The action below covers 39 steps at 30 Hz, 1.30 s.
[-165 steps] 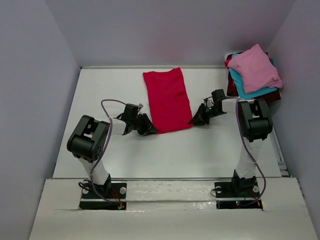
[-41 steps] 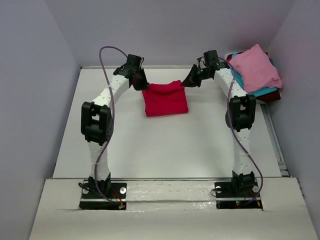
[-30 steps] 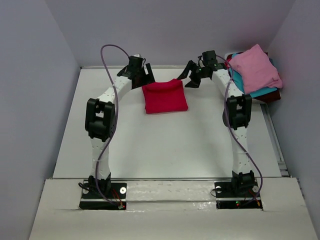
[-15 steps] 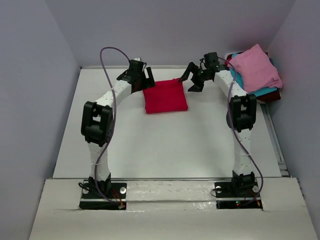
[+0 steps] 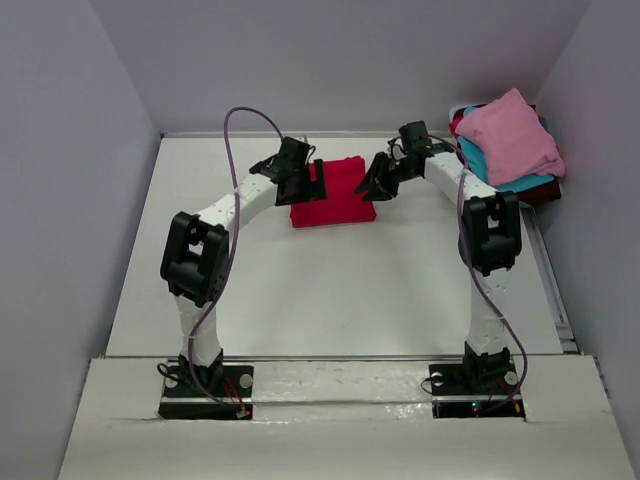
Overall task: Fold and stack the t-shirts
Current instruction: Fold the tshirt
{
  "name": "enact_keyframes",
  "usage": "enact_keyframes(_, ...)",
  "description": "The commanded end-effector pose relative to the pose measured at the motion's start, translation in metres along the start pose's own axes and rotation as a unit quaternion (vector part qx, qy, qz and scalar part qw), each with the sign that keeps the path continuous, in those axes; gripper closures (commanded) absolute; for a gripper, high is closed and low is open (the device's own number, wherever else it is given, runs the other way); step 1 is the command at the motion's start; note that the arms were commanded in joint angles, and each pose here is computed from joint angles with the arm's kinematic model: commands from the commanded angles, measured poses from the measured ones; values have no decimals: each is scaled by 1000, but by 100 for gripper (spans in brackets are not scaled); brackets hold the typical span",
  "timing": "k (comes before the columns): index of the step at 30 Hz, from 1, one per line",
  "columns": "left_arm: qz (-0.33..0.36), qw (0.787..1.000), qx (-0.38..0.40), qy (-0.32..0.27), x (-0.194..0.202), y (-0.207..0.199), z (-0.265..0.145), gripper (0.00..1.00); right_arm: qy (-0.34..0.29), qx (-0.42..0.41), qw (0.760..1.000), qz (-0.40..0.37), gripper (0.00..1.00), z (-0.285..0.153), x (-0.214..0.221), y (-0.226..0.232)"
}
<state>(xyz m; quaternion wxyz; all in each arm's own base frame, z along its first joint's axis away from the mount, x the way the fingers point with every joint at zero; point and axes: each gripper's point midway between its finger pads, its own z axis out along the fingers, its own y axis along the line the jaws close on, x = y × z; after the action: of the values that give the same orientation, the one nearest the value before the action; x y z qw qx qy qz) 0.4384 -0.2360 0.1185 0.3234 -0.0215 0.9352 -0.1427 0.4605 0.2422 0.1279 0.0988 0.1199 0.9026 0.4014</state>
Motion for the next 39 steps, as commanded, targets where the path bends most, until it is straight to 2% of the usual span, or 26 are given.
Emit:
enact_keyframes(1, 21, 999, -28, -4, -14, 10, 12, 6, 40, -19, 999, -13, 60, 22, 25, 10)
enact_keyframes(8, 40, 998, -46, 6, -29, 7, 49, 9, 53, -1, 999, -2, 67, 49, 26, -12)
enact_keyframes(13, 25, 996, -73, 34, -24, 27, 78, 11, 49, 13, 999, -1, 68, 62, 14, -20)
enact_keyframes(20, -1, 991, -135, -2, -56, 54, 87, 11, 33, 15, 999, 1, 68, 72, -5, -16)
enact_keyframes(27, -11, 978, -205, 24, -45, 88, 103, 10, 42, 29, 999, 16, 68, 86, -5, -32)
enact_keyframes(32, -16, 977, -209, 41, -27, 94, 112, 10, 48, 41, 998, 28, 67, 95, -3, -44)
enact_keyframes(39, -19, 977, -213, 10, -47, 91, 106, 8, 36, 35, 999, 17, 66, 97, -20, -32)
